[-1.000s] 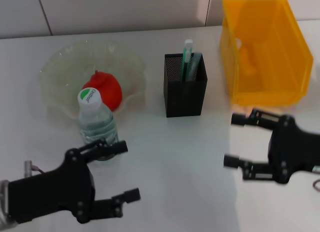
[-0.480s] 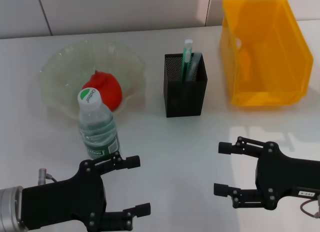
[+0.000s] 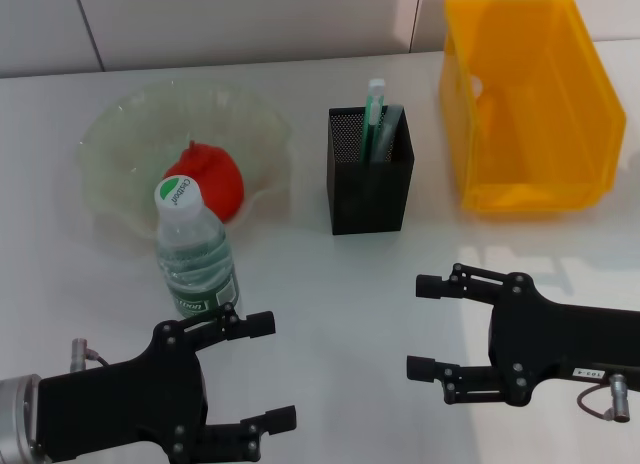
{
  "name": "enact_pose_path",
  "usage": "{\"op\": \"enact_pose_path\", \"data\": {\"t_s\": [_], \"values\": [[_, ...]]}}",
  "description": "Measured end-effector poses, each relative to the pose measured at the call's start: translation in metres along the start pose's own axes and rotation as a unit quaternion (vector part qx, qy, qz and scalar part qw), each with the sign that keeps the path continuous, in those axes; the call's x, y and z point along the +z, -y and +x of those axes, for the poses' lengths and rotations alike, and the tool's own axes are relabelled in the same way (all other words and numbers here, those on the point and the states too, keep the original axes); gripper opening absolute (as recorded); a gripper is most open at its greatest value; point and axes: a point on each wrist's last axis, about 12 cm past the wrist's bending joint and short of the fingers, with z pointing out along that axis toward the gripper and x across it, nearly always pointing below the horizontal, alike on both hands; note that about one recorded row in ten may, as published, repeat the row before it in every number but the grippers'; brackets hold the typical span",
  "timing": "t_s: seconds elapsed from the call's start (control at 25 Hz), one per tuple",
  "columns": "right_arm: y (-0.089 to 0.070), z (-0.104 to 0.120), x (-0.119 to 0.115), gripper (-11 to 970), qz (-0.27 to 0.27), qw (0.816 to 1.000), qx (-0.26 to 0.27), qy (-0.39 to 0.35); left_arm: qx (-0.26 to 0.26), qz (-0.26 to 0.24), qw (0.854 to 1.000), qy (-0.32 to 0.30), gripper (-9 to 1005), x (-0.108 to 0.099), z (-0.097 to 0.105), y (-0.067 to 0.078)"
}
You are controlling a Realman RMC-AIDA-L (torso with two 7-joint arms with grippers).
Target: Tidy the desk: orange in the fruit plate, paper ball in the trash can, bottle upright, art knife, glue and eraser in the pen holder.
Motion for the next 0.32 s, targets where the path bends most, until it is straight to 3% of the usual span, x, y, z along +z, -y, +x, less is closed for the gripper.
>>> {"op": "enact_pose_path", "data": {"t_s": [0.32], "values": [[0.0029, -0.0015, 0.0023, 827, -0.002, 1.000, -0.003, -0.001, -0.002, -0.001, 1.000, 0.000, 860, 0.0006, -0.0013, -0.0023]]}}
